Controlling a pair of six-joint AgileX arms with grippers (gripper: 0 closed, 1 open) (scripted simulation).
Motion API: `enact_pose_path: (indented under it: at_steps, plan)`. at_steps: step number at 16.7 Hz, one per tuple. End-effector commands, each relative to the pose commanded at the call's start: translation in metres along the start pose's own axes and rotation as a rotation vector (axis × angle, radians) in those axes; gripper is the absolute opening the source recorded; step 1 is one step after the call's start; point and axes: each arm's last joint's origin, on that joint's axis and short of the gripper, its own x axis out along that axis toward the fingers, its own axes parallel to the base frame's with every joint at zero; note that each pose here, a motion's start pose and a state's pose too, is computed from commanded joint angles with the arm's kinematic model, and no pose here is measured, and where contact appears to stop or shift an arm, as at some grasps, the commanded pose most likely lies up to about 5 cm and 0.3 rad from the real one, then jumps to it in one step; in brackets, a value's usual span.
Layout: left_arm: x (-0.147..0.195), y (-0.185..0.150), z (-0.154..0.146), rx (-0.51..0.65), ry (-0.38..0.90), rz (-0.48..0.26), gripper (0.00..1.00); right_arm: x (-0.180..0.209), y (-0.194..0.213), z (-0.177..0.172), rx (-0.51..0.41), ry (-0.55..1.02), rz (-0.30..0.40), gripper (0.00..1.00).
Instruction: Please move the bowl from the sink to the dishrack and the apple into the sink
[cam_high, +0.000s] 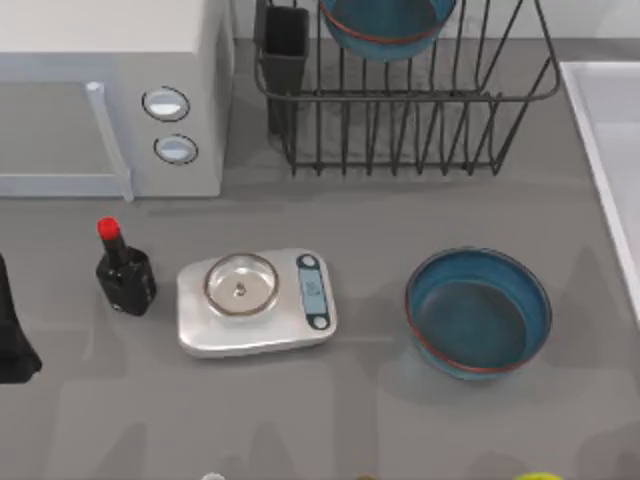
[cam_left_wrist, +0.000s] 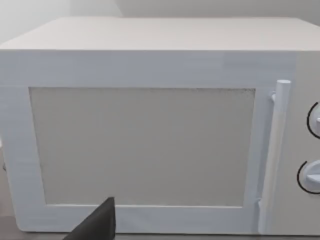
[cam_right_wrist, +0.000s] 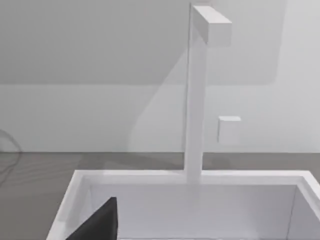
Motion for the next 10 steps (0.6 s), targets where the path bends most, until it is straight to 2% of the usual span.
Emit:
enact_pose_path:
  at_steps: [5, 10]
  plan:
    - [0.0, 0.0, 0.0, 0.0, 0.0, 0.0, 1.0, -0.032, 0.038, 0.048, 0.0, 0.005, 0.002, 1.0]
    - [0.0, 0.0, 0.0, 0.0, 0.0, 0.0, 1.0, -0.092, 0.075, 0.076, -0.008, -0.039, 0.003, 1.0]
